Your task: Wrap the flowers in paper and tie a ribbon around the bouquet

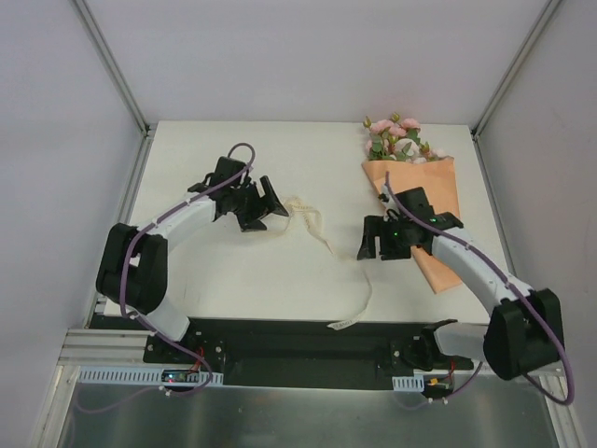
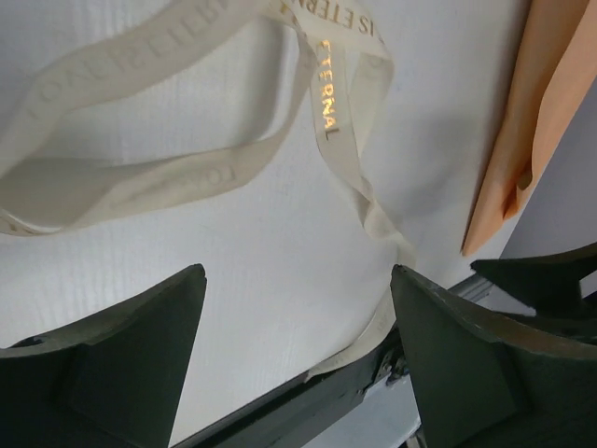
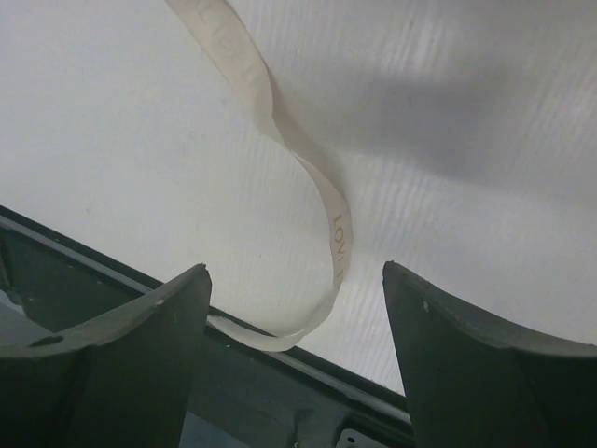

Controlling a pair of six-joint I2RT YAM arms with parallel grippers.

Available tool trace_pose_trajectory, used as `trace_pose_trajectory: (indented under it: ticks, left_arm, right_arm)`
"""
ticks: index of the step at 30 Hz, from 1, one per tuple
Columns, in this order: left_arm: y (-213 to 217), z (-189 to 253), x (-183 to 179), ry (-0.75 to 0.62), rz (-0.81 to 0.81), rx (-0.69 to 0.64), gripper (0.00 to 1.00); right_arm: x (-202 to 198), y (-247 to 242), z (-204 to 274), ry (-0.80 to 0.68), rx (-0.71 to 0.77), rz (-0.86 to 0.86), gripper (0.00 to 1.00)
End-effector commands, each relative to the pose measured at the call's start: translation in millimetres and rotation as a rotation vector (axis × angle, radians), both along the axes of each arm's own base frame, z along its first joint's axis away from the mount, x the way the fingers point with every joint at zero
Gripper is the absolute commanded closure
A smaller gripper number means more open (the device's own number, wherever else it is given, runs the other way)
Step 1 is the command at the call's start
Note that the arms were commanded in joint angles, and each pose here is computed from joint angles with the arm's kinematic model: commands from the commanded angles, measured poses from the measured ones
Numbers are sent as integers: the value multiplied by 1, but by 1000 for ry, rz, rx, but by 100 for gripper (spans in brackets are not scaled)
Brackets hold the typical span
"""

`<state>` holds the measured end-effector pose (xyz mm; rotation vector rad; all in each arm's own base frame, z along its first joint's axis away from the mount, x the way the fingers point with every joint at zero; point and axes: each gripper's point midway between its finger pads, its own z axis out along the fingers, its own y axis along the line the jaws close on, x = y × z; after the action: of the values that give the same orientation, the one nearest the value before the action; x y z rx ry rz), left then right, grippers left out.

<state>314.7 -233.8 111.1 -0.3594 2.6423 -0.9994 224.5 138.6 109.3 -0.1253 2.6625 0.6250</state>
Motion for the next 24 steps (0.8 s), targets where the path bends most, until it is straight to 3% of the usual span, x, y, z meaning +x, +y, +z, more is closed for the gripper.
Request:
trace_pose_trajectory:
  ticks: [1, 3, 7, 11, 17, 24]
  left_arm:
    - [24, -4, 24, 14, 74, -1, 19]
    - [25, 5, 42, -49, 20, 13, 18]
    - [26, -16, 47, 38, -105, 102, 21]
    - [45, -33, 45, 45, -135, 233, 23]
    - [52, -27, 48, 19, -60, 230, 23]
    - [79, -53, 88, 161, 205, 220, 32]
  right_arm:
    - [21, 16, -12, -42, -140, 89, 22]
    - [18, 18, -34, 18, -239, 122, 22]
    - [23, 12, -54, 49, -421, 141, 23]
    - [17, 15, -70, 90, -422, 154, 26]
    - [1, 20, -94, 145, -422, 169, 50]
    - [1, 20, -93, 118, -413, 121, 78]
